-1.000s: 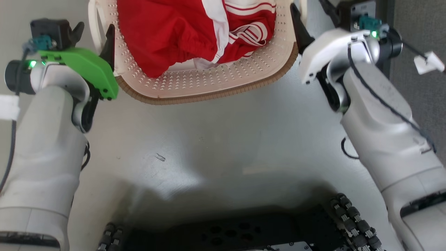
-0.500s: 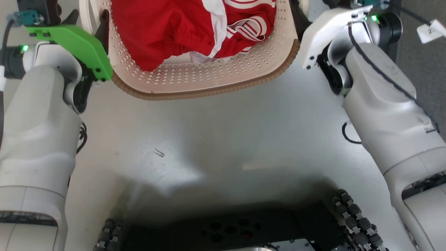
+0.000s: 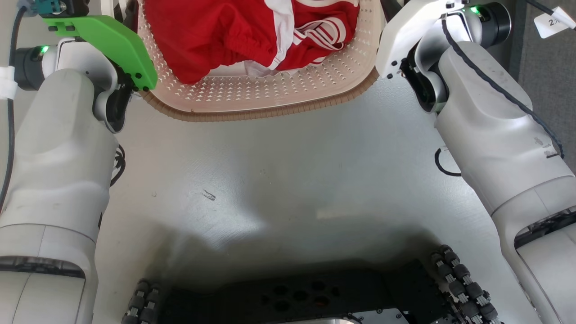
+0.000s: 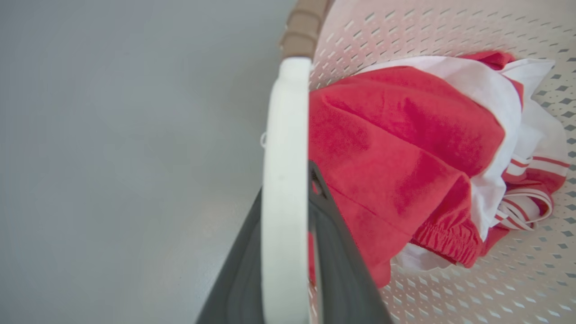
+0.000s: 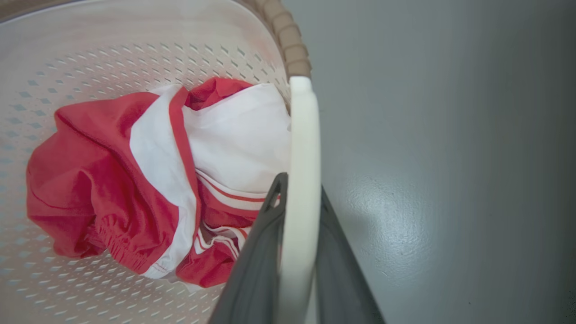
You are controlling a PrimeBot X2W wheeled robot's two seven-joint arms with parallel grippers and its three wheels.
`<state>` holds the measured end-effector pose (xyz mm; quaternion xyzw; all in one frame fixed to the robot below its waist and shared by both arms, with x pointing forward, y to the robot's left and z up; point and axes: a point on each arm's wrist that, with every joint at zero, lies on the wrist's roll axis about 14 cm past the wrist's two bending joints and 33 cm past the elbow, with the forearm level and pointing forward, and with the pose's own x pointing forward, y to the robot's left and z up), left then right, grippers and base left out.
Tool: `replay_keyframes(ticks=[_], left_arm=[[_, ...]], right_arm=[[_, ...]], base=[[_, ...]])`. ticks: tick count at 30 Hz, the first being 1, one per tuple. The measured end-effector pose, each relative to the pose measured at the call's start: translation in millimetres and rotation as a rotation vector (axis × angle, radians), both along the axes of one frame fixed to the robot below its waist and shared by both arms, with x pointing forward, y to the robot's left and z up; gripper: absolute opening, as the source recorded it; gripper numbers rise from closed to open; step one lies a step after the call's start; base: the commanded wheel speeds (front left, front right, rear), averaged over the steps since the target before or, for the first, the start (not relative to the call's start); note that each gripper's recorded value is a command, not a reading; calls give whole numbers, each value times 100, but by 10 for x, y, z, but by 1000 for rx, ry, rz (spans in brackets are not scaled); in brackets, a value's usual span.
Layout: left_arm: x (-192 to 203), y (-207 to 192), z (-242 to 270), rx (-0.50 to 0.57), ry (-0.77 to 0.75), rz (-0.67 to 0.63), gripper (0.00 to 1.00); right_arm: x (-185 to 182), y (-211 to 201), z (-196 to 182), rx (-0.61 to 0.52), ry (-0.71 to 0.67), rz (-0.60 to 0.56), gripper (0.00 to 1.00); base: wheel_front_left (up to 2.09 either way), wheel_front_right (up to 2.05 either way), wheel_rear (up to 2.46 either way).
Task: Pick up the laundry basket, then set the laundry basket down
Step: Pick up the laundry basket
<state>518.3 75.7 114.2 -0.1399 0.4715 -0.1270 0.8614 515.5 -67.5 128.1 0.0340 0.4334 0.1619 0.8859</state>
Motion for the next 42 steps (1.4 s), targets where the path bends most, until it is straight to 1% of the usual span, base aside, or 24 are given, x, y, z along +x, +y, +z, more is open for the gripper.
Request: replay_keyframes(ticks=[14, 19, 29, 42], left_arm=[[-78, 7, 77, 9, 16, 19, 0], [-115, 4, 171, 8, 18, 25, 0], [-259, -40, 452, 3, 22, 32, 0], [-605, -12, 863, 1, 57, 55, 0]], right_arm=[[-58, -8, 71, -11, 7, 3, 0], [-92, -26, 173, -7, -2, -6, 0], [-271, -75, 422, 4, 10, -31, 0], [-606, -70, 814, 26, 32, -44, 0]], base=[[0, 0, 0], [0, 0, 0], [0, 0, 0], [0, 0, 0]])
